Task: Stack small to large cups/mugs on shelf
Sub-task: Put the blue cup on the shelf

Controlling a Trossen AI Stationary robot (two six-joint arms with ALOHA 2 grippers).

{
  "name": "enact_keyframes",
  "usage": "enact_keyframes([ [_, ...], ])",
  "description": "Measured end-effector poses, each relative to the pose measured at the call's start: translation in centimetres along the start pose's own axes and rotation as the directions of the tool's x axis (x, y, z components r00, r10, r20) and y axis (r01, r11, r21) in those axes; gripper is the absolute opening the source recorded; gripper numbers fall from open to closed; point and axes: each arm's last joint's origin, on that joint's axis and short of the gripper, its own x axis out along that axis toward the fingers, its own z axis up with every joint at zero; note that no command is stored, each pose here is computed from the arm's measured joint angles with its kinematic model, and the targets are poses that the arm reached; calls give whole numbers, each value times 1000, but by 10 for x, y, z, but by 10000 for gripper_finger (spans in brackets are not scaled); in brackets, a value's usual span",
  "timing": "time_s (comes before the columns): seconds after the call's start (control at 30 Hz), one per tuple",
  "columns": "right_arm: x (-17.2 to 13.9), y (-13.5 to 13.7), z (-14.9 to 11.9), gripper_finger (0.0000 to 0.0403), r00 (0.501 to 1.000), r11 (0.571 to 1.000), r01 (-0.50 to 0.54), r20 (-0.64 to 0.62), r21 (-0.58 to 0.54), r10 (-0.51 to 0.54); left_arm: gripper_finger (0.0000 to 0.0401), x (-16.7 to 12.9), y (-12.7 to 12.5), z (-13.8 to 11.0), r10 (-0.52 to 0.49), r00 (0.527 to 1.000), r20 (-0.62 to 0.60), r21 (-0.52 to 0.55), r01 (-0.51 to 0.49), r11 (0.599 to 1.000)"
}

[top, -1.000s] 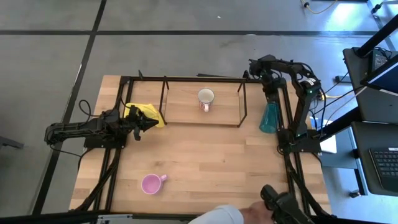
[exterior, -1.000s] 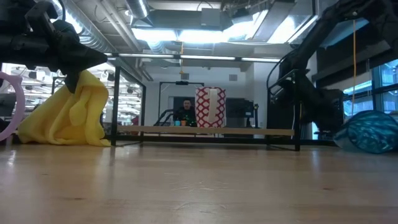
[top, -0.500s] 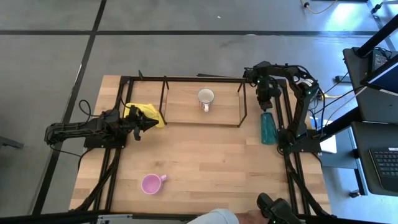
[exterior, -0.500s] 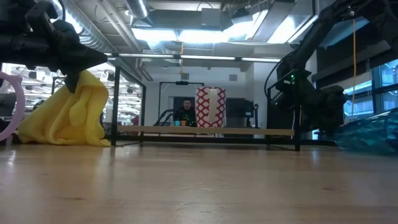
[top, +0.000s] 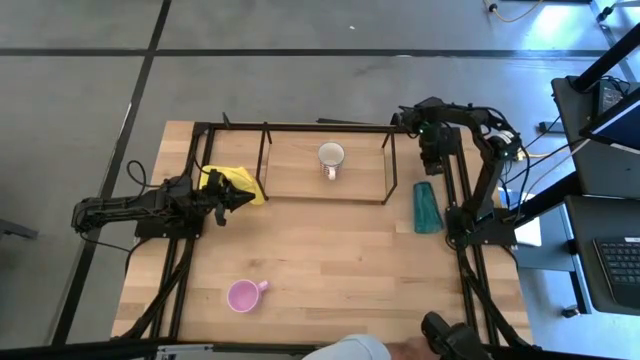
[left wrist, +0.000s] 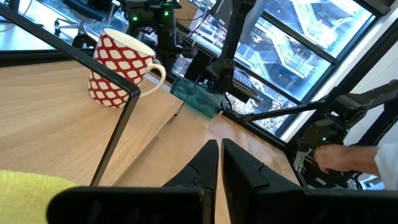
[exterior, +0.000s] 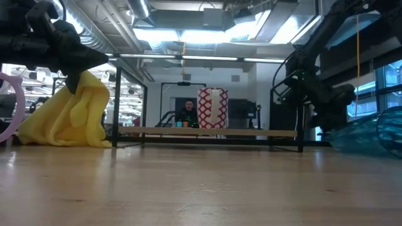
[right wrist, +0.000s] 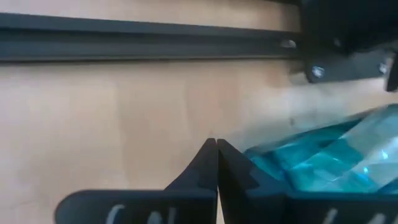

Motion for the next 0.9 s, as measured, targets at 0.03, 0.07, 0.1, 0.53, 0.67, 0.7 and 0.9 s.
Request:
enact_keyframes([
  [0.03,1,-2,1,0,1000,1000,13,-15,3,-13,14,0,0,0,0,1000,0,0,0,1000],
  [0.07,3,-5,2,0,999,1000,31,-32,5,-31,14,0,0,0,0,1000,0,0,0,1000],
  [0.1,4,-8,3,0,998,999,46,-50,4,-45,14,0,0,0,0,1000,0,0,0,1000],
  [0.53,3,0,-9,0,938,952,-305,-162,34,306,14,0,0,0,0,1000,0,0,0,1000],
  [0.67,5,0,-15,0,922,952,-305,-247,18,299,14,0,0,0,0,1000,0,0,0,1000],
  [0.7,7,0,-19,0,912,952,-307,-282,7,297,14,0,0,0,0,1000,0,0,0,1000],
  [0.9,12,-5,-36,0,851,942,-335,-441,-37,285,14,0,0,0,-1,1000,0,0,1,1000],
])
